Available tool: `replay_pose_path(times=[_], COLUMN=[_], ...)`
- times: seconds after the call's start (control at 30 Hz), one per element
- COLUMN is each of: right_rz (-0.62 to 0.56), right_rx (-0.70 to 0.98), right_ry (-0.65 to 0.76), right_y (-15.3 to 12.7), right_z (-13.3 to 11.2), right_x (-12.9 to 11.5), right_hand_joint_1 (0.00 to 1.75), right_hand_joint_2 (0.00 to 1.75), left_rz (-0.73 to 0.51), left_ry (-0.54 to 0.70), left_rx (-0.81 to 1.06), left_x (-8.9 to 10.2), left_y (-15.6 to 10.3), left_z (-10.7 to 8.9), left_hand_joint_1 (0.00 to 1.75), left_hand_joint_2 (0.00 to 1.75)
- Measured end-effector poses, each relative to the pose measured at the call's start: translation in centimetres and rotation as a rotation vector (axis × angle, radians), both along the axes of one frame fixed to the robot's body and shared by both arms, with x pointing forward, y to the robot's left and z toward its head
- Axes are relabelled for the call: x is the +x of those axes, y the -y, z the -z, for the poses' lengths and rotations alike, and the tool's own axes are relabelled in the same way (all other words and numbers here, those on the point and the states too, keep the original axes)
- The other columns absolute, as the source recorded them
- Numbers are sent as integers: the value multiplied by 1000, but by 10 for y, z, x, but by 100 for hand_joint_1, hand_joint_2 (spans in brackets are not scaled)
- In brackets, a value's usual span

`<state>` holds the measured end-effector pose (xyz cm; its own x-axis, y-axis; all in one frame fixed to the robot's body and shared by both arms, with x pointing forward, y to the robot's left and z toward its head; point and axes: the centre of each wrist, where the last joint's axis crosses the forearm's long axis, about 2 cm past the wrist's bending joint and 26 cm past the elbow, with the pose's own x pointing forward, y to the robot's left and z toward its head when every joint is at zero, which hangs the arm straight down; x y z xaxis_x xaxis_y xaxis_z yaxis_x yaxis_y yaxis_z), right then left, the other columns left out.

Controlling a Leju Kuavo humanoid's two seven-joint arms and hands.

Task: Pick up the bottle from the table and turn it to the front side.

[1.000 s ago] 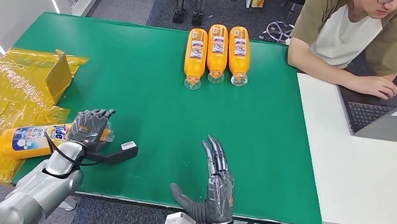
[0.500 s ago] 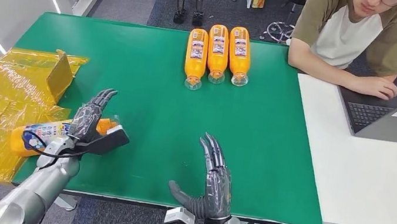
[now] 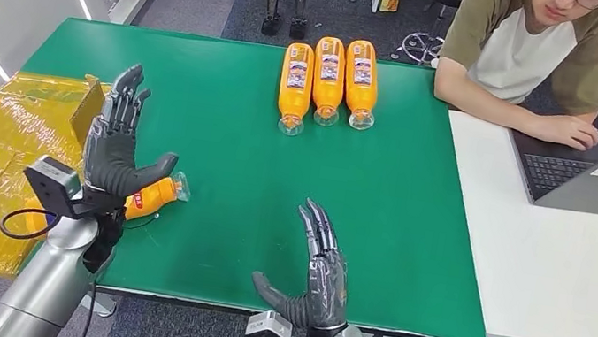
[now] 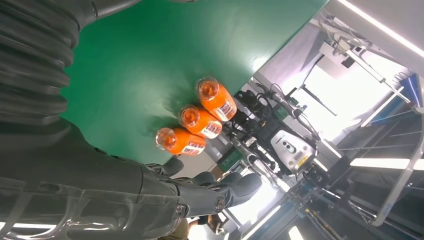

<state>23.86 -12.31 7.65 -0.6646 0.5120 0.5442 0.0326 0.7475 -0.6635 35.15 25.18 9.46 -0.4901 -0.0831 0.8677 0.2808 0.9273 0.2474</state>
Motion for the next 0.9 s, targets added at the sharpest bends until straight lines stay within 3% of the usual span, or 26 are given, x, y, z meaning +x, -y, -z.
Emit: replay_pose_path(times=[0.17, 0.33, 0.6, 0.9], right_rz=[4, 14, 26, 37], right_rx=[-2, 7, 161, 395], right_ry=[7, 8, -43, -40], right_y=[-3, -6, -6, -11], right_z=[-4, -8, -7, -10], right_x=[0, -4, -9, -4], right_hand_joint_1=[0, 0, 0, 0], right_hand_joint_2=[175, 175, 175, 175], left_rz=[42, -32, -122, -307], left_ry=[149, 245, 240, 213], left_rx=[-86, -196, -416, -455], left_x=[1, -3, -26, -49], left_y=[24, 58, 109, 127], left_z=[-38, -64, -79, -72], left_hand_joint_1=[0, 0, 0, 0], left_hand_joint_2=[175, 175, 175, 175])
